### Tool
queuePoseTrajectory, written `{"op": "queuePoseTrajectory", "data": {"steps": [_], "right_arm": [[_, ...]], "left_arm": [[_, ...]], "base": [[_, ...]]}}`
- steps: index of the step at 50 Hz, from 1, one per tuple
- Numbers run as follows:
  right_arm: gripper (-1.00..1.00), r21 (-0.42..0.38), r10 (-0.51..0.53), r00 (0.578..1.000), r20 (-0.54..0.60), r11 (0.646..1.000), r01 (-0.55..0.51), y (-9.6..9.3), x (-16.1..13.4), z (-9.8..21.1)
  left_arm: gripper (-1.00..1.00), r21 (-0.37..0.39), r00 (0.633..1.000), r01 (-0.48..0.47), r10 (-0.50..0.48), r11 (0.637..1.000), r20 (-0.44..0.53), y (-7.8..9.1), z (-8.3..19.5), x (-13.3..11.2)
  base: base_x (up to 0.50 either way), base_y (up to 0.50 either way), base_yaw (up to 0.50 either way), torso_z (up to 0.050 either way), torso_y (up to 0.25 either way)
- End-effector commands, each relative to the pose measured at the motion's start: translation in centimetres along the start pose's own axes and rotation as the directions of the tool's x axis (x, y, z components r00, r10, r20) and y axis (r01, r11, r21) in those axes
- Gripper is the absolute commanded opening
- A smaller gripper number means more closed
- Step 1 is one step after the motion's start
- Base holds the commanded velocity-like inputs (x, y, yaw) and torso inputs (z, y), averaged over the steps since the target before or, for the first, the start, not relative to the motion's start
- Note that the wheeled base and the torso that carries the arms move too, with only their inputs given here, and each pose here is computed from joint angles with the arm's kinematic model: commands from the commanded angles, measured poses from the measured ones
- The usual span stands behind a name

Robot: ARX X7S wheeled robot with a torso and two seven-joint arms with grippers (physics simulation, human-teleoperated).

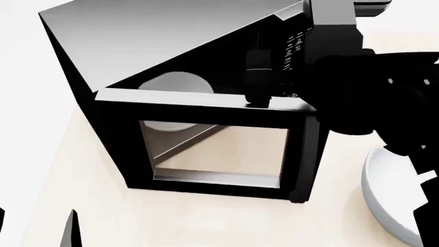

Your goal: Open the microwave.

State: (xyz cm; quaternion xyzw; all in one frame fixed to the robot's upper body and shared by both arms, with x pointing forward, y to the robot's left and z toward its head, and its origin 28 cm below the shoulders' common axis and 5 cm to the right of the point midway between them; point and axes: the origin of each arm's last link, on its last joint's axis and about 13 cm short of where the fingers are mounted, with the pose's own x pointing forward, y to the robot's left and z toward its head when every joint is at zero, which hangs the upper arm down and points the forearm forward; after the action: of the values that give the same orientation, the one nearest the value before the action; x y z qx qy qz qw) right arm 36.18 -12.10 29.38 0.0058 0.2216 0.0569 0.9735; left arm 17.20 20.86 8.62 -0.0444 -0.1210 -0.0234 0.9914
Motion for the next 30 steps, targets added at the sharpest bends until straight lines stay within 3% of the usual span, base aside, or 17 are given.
{"op": "queuePoseTrajectory", "data": {"steps": [1, 30], "right_arm": [[1.00, -0.006, 0.063, 0.995, -0.082, 0.998, -0.064, 0.6, -0.1, -2.0], [1.00, -0.030, 0.160, 0.983, -0.093, 0.986, -0.163, 1.7, -2.4, -4.6]], "left_arm": [[1.00, 0.000, 1.000, 0.000, 0.000, 1.000, 0.003, 0.0, 0.1, 0.0], [1.00, 0.001, 1.000, 0.002, -0.002, 1.000, 0.005, 0.0, 0.2, -0.1]], "base": [[0.00, 0.00, 0.00, 0.000, 0.000], [0.00, 0.00, 0.00, -0.001, -0.002]]}}
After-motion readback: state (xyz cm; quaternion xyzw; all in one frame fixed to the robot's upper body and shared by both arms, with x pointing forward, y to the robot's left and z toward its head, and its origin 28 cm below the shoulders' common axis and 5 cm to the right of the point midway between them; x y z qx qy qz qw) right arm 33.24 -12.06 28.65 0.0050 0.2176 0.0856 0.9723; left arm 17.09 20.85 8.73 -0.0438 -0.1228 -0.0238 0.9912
